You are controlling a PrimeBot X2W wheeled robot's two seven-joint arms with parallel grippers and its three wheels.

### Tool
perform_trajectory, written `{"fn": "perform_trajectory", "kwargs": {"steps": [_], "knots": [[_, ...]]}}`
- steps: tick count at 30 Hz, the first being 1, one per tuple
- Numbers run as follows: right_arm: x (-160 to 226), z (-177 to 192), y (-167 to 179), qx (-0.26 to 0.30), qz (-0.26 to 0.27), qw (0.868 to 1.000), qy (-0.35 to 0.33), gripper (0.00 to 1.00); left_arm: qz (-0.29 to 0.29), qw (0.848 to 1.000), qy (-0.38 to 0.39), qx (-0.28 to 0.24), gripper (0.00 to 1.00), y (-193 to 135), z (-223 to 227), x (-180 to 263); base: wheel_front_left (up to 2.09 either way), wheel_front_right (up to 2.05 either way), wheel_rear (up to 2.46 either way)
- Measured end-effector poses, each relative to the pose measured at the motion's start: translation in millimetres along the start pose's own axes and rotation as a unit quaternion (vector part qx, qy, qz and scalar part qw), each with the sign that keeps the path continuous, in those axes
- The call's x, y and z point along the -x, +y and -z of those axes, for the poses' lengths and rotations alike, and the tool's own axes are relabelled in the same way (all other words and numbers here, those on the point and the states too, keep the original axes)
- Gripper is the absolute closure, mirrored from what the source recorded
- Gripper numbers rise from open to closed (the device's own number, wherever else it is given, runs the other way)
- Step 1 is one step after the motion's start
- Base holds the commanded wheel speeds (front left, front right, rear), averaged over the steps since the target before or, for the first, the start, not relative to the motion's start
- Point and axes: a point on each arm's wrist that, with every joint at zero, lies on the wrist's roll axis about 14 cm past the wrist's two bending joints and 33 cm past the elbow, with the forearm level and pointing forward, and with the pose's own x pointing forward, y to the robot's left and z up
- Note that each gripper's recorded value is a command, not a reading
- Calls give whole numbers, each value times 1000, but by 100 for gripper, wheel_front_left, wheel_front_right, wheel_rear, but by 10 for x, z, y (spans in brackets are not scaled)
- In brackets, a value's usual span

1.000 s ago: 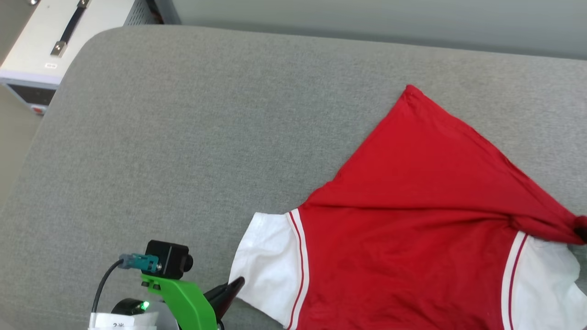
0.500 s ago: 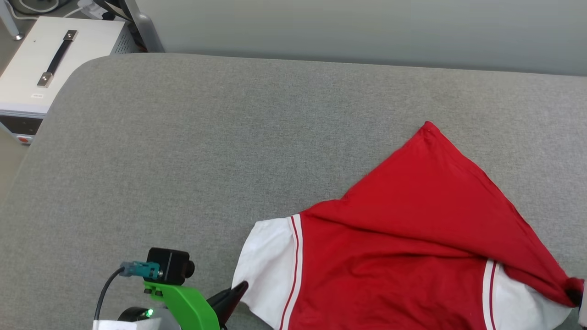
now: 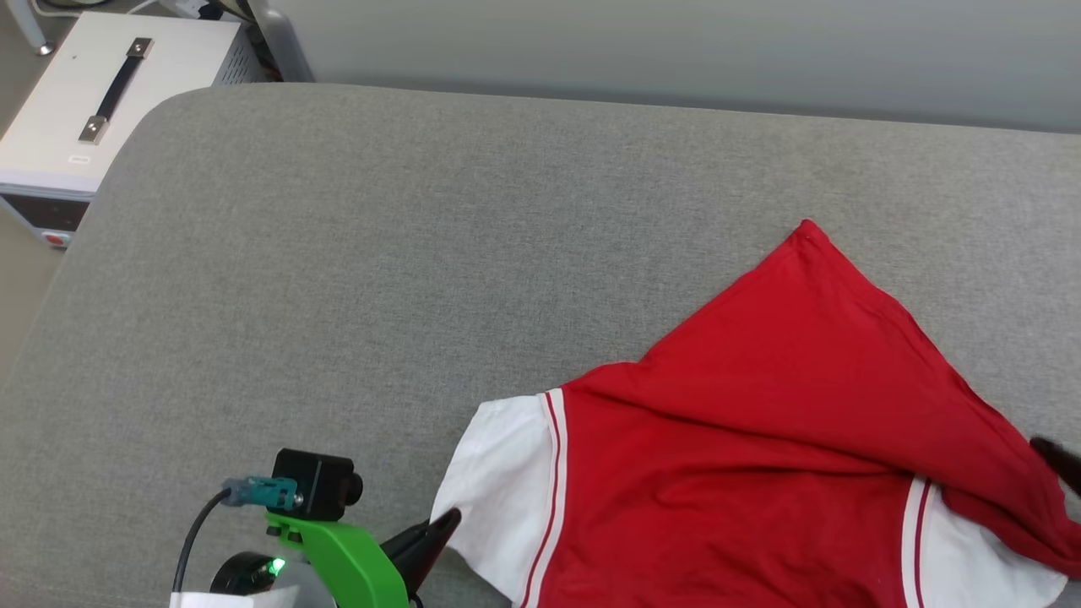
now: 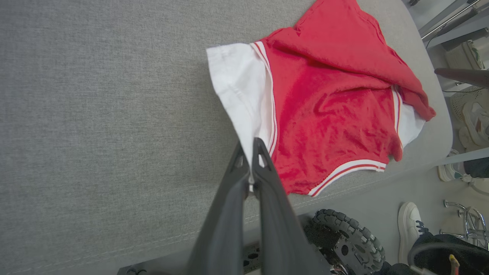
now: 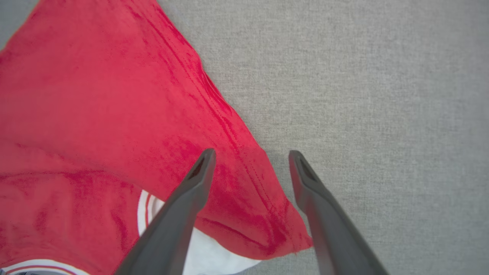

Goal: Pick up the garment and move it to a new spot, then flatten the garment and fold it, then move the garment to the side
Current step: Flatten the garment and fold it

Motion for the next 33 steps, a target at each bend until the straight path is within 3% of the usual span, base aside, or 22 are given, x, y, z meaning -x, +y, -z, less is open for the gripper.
{"fn": "perform_trajectory", "kwargs": {"steps": [6,16,26,33], "knots": [[-57,-587,392,54,-45,997,-30,0,4,1000,-4,1,100,-27,-65,-31,0,0,0],[-587,-1120,995,138,-87,987,-2,0,-11,1000,3,-5,100,77,-100,-163,0,0,0],[-1230,-1203,1232,184,-87,977,57,0,-27,999,15,17,100,175,6,-256,0,0,0],[-1586,-1010,1393,211,-96,967,103,0,-48,998,18,37,100,279,87,-261,0,0,0]]}}
